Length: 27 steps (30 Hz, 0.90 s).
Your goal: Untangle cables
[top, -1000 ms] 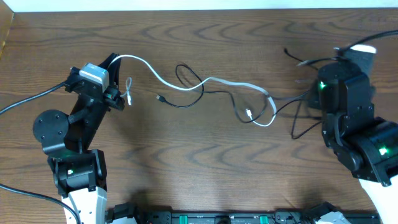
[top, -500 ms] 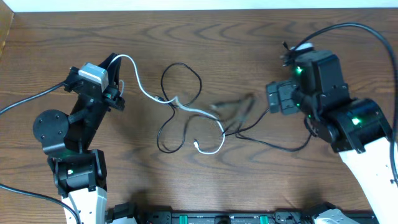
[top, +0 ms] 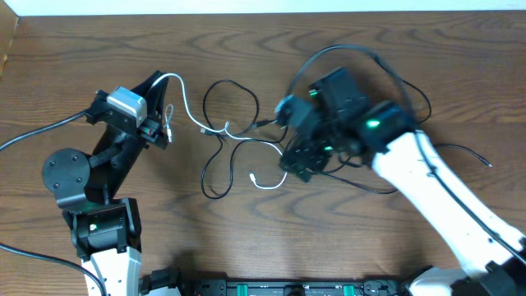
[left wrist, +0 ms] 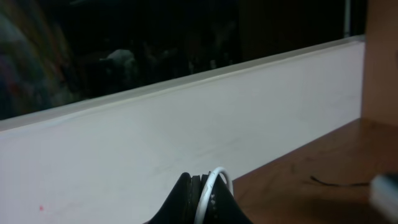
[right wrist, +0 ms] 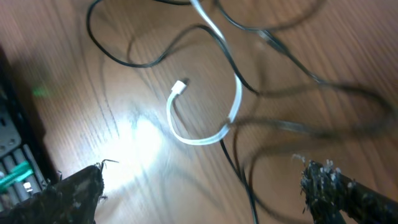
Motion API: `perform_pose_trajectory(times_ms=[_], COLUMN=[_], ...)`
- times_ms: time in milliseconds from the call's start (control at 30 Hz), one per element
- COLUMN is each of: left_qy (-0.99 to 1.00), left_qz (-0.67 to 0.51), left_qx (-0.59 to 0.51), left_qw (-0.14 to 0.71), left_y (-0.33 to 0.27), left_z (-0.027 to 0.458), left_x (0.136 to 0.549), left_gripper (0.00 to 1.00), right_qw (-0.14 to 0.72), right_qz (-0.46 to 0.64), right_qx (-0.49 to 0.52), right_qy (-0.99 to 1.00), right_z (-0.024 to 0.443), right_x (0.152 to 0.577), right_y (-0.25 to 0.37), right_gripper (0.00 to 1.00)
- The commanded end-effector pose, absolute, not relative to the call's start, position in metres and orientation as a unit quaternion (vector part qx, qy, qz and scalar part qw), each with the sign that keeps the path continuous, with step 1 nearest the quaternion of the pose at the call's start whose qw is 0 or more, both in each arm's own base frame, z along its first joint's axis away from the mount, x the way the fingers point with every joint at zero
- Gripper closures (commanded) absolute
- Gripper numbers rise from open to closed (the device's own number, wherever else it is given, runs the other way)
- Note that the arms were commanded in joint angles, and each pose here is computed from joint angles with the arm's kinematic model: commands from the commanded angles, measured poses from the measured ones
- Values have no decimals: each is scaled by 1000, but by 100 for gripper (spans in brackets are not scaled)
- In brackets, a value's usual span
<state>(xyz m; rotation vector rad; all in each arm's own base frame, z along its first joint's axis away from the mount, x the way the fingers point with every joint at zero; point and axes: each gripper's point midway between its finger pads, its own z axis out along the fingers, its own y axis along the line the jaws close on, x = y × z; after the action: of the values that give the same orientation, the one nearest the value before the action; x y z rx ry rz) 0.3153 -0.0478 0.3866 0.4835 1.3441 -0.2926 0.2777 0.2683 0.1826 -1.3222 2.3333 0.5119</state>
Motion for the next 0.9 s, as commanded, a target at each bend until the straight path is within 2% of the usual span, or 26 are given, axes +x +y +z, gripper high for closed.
perform_pose_trajectory(times_ms=[0, 367, 867], left_qy=[605, 575, 561], left_qz=[-161, -221, -224], left_qx=[246, 305, 315], left_qw=[740, 726, 732], left_y=[-62, -109, -115], left_z=[389, 391, 396], left_x=[309, 291, 287], left_gripper=[93, 93, 93], right_qw=[225, 327, 438], right_qz=[145, 106, 119], right_qx=[-522, -565, -516], right_qy=[810, 750, 727], right_z=[177, 197, 237], right_x=[279, 287, 323], right_y=[287, 340, 368], right_gripper=[1, 1, 1])
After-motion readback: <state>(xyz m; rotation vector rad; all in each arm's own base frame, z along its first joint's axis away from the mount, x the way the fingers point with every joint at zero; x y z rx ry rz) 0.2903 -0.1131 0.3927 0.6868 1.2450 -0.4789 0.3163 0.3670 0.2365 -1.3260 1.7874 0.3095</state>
